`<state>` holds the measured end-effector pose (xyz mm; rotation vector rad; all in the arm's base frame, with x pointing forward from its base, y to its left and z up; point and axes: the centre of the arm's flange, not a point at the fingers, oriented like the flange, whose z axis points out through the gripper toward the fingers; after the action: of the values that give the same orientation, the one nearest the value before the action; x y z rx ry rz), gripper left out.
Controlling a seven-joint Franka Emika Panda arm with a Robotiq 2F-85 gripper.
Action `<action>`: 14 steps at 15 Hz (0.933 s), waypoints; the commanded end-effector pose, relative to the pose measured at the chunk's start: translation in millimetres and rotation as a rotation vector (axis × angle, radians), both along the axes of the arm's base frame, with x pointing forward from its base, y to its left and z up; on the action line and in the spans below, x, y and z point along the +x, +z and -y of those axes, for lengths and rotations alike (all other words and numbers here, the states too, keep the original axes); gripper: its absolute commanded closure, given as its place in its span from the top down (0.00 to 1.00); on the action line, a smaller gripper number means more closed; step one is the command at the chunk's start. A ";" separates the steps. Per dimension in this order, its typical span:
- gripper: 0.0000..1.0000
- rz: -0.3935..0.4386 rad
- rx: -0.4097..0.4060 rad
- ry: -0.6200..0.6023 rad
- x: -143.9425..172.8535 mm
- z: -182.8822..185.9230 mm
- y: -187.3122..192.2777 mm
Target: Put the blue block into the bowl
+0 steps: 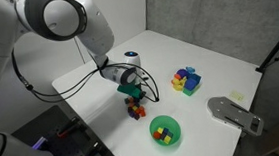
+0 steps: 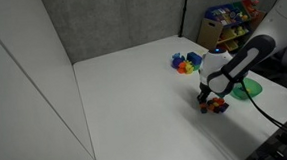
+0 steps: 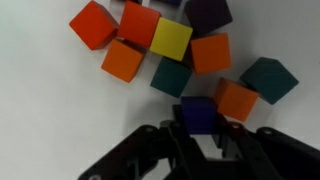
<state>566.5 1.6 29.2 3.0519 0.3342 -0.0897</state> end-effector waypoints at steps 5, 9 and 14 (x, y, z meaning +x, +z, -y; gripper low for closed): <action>0.10 0.024 -0.001 -0.087 5.1 39.7 79.2; 0.10 0.045 -0.016 -0.171 -3.4 89.1 110.8; 0.10 0.044 -0.030 -0.332 -41.3 176.1 131.3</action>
<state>554.1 -135.2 139.6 3.0356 -0.0437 -0.0249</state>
